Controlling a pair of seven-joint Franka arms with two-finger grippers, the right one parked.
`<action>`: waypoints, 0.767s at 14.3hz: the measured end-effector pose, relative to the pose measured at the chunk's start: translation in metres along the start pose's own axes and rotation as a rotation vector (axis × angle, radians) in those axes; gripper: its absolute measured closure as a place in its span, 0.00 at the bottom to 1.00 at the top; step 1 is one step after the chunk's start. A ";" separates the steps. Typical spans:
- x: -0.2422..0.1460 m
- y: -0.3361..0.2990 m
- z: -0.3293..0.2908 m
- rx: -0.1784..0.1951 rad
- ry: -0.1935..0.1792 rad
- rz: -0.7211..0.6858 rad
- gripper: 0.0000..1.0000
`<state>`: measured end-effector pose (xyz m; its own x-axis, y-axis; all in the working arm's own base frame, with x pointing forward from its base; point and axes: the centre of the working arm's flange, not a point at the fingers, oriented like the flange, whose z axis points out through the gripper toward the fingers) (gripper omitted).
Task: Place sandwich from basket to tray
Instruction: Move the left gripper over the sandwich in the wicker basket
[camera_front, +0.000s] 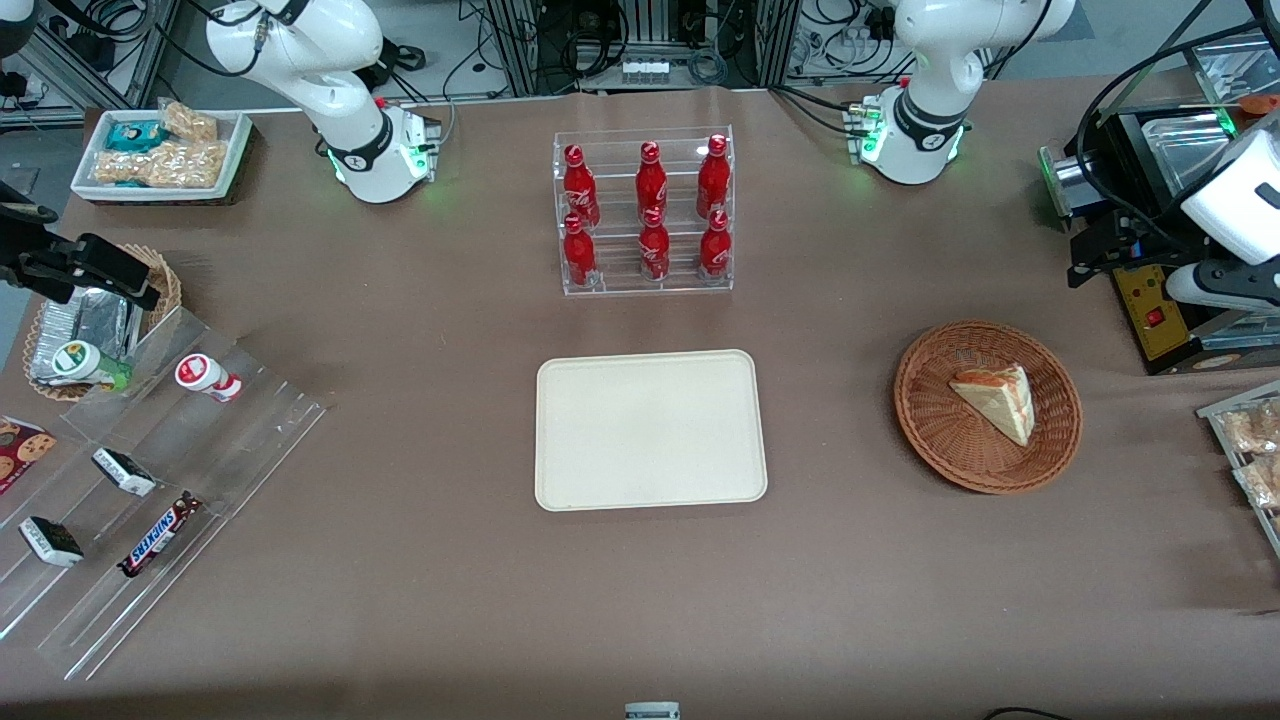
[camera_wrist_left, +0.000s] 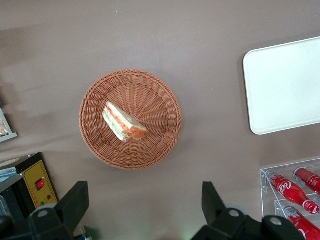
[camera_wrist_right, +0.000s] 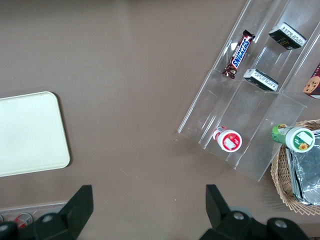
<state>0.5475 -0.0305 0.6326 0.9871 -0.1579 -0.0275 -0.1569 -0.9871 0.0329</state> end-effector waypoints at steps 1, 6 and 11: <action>0.000 0.000 0.000 0.000 0.000 0.000 0.00; -0.001 -0.004 0.008 0.001 -0.023 -0.007 0.00; 0.000 -0.036 0.065 -0.015 -0.134 -0.061 0.00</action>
<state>0.5507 0.0030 0.5668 0.9814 -0.1007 -0.1631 -0.0952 -0.9946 0.0415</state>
